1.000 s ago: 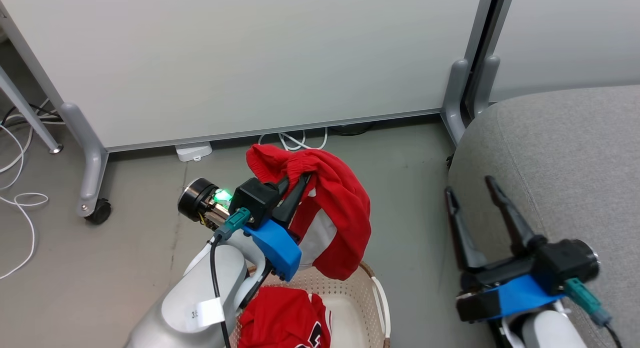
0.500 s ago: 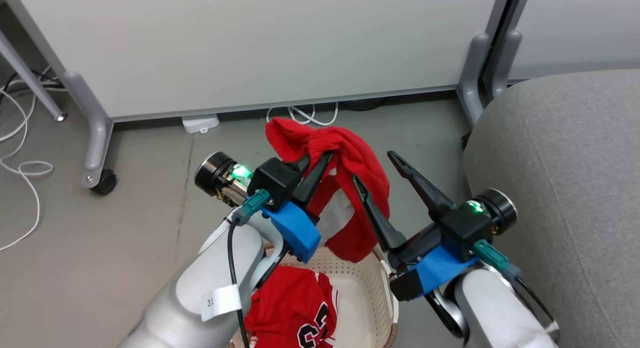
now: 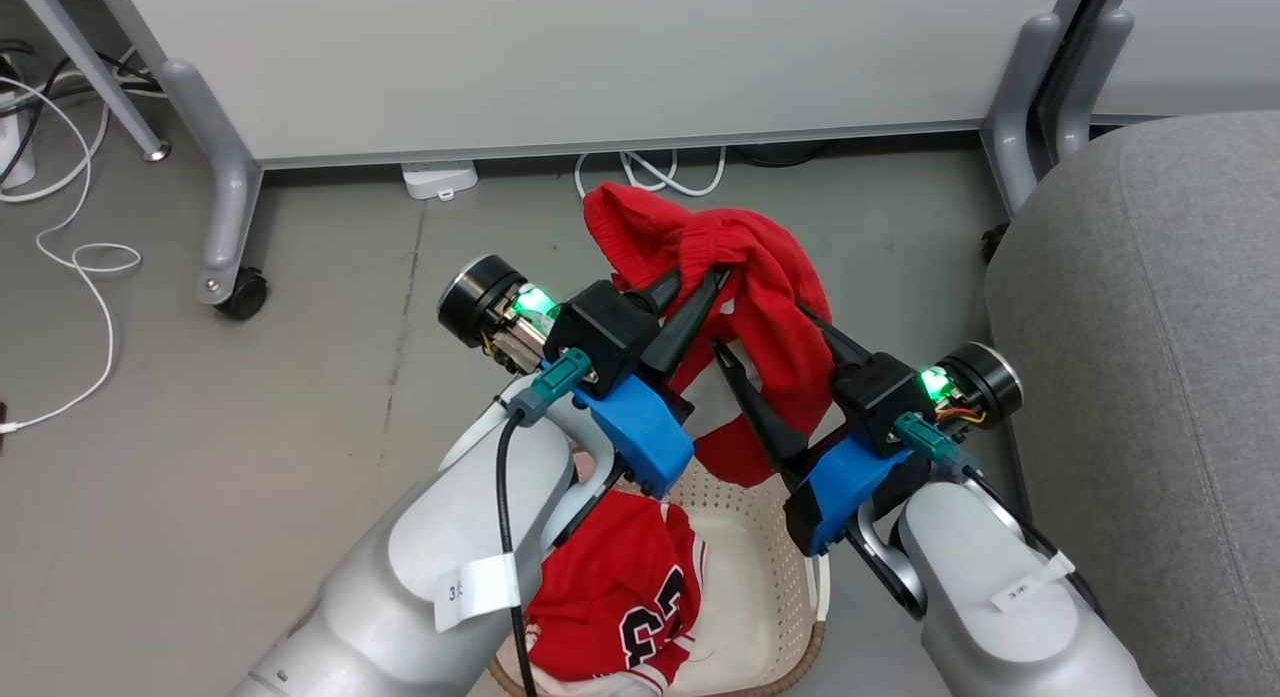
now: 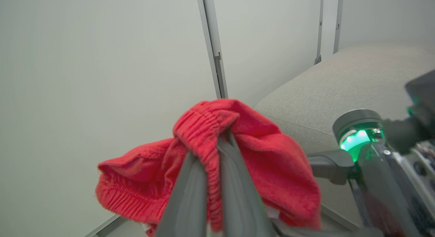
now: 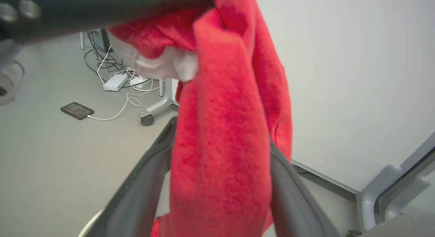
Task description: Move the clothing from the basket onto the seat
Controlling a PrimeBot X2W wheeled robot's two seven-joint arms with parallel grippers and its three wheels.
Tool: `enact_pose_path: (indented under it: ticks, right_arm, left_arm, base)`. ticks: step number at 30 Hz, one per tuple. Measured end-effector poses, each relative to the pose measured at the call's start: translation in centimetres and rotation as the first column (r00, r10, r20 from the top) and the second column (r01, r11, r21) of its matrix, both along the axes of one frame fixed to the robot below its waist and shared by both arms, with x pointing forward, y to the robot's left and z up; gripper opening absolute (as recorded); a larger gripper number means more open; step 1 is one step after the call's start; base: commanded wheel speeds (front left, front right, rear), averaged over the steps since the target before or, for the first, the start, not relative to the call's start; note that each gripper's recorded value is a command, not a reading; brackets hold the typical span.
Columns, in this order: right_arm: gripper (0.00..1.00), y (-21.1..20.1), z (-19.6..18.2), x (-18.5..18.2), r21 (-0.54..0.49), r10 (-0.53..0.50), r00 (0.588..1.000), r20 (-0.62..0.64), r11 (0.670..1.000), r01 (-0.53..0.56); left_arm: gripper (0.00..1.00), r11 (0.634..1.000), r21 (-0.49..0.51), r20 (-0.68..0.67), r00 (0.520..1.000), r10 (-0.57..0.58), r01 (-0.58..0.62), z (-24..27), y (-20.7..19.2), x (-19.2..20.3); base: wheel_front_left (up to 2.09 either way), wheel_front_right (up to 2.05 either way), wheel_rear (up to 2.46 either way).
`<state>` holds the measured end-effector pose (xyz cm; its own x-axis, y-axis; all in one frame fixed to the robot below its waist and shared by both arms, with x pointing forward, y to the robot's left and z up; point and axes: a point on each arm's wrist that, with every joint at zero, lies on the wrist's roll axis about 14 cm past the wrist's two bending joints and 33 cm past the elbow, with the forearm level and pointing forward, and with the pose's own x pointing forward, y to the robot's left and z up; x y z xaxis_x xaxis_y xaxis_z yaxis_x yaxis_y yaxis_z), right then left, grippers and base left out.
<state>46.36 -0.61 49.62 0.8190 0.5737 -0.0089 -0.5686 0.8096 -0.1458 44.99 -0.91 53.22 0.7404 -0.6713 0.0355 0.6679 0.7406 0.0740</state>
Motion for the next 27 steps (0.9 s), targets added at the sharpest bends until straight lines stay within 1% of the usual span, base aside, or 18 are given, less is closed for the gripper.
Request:
enact_pose_path:
  ticks: [1, 2, 13, 21, 22, 23, 27]
  right_arm:
    - [0.4, -0.1, -0.5, 0.1, -0.007, -0.002, 1.0, -0.014, 1.0, 0.002]
    - [0.0, -0.1, -0.9, 0.1, -0.012, -0.004, 1.0, -0.026, 1.0, 0.004]
    - [0.0, 0.3, 0.0, 0.4, 0.023, 0.005, 1.0, -0.019, 1.0, -0.005]
    - [0.0, -0.2, 0.5, 0.5, 0.035, -0.01, 1.0, -0.012, 0.999, 0.01]
    - [0.0, -0.2, 0.5, 0.5, 0.036, -0.011, 1.0, -0.011, 0.999, 0.012]
    - [0.0, -0.3, 0.6, 0.6, 0.038, -0.013, 1.0, -0.011, 0.999, 0.013]
    - [0.0, -0.6, 1.0, 0.7, 0.054, -0.025, 1.0, -0.007, 0.998, 0.025]
  left_arm:
    - [0.0, 1.0, 0.0, -0.001, 1.0, -0.001, 0.001, 0.0, 0.0, 0.0]
    - [0.0, 1.0, 0.0, -0.001, 1.0, -0.002, 0.002, -0.1, 0.0, 0.0]
    - [0.0, 1.0, -0.002, 0.001, 1.0, -0.006, 0.006, 0.0, -0.2, 0.2]
    - [0.0, 1.0, 0.0, 0.006, 1.0, -0.004, 0.004, 0.1, -0.3, 0.3]
    - [0.37, 1.0, 0.009, 0.019, 1.0, -0.002, 0.002, 0.3, -0.2, 0.4]
    - [1.0, 1.0, 0.022, 0.027, 1.0, -0.002, 0.002, 0.2, -0.1, 0.4]
    - [1.0, 1.0, 0.026, 0.032, 0.999, 0.008, -0.009, 0.2, 0.1, 0.6]
  base:
    - [0.0, 0.0, 0.0]
    - [0.0, 0.0, 0.0]
    - [0.0, 0.0, 0.0]
    - [0.0, 0.0, 0.0]
    - [0.0, 0.0, 0.0]
    - [0.0, 0.0, 0.0]
    - [0.0, 0.0, 0.0]
